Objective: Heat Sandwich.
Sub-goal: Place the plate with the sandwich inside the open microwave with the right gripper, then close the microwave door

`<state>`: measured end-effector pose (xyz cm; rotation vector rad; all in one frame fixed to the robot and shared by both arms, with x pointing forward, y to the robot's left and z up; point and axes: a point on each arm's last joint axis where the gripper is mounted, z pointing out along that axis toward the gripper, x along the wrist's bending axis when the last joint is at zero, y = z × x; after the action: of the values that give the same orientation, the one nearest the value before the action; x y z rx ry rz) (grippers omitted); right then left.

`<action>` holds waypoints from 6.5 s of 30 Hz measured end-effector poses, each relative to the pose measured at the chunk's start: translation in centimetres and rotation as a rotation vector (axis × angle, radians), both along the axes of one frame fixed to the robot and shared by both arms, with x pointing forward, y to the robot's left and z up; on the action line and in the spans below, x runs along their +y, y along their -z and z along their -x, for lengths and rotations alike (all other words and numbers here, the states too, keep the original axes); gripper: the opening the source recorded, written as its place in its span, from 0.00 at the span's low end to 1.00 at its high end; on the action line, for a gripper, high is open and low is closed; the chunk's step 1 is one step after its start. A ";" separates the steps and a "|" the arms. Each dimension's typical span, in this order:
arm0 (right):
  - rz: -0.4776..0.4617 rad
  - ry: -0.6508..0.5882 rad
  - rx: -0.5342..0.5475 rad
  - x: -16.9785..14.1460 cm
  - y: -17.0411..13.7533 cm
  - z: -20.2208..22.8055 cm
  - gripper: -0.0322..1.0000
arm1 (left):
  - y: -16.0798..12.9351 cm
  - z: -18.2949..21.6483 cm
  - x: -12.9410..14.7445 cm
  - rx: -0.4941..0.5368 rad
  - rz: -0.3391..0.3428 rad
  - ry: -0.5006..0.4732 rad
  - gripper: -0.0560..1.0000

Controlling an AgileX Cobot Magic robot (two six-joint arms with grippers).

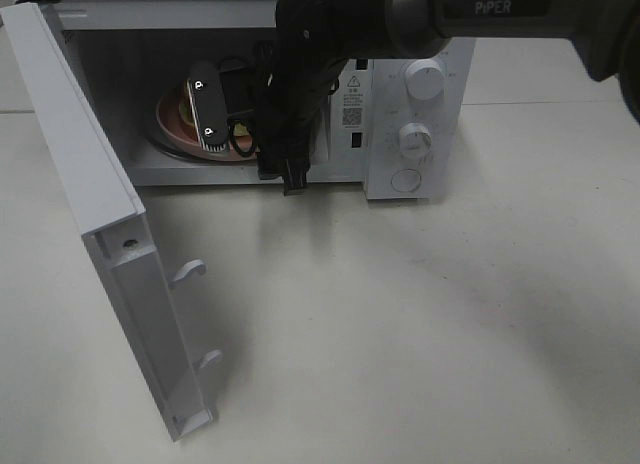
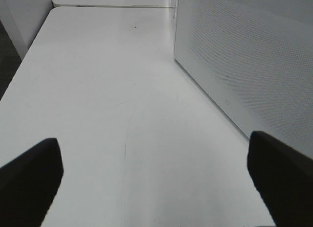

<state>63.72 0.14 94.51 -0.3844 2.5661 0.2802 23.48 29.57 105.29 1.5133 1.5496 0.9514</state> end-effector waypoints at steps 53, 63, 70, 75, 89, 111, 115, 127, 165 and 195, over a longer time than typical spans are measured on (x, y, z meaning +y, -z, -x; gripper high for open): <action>-0.225 0.370 0.115 -13.1 -5.9 17.1 0.84 | 0.0 0.0 0.0 0.000 0.000 0.000 0.96; -0.305 0.672 0.226 -15.7 -8.8 20.0 0.82 | 0.0 0.0 0.0 0.000 0.000 0.000 0.96; -0.371 0.868 0.274 -18.0 -11.4 22.7 0.80 | 0.0 0.0 0.0 0.000 0.000 0.000 0.96; -0.375 0.929 0.288 -19.7 -12.8 24.7 0.79 | 0.0 0.0 0.0 0.000 0.000 0.000 0.96; -0.437 1.030 0.291 -24.3 -15.8 30.5 0.77 | 0.0 0.0 0.0 0.000 0.000 0.000 0.96; -0.681 1.268 0.192 -29.7 -13.4 36.4 0.77 | 0.0 0.0 0.0 0.000 0.000 0.000 0.96; -0.756 1.323 0.135 -30.3 -12.4 37.2 0.77 | 0.0 0.0 0.0 0.000 0.000 0.000 0.96; -0.986 1.429 -0.029 -30.8 -10.8 40.0 0.77 | 0.0 0.0 0.0 0.000 0.000 0.000 0.96; -1.102 1.470 -0.152 -30.6 -10.3 40.9 0.77 | 0.0 0.0 0.0 0.000 0.000 0.000 0.96; -1.102 1.470 -0.152 -30.6 -10.3 40.9 0.77 | -0.8 0.0 -0.1 -0.025 0.015 0.008 0.96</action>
<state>22.84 -30.48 104.82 1.6410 1.5433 0.8736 23.50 29.44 106.12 1.4907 1.5290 0.9489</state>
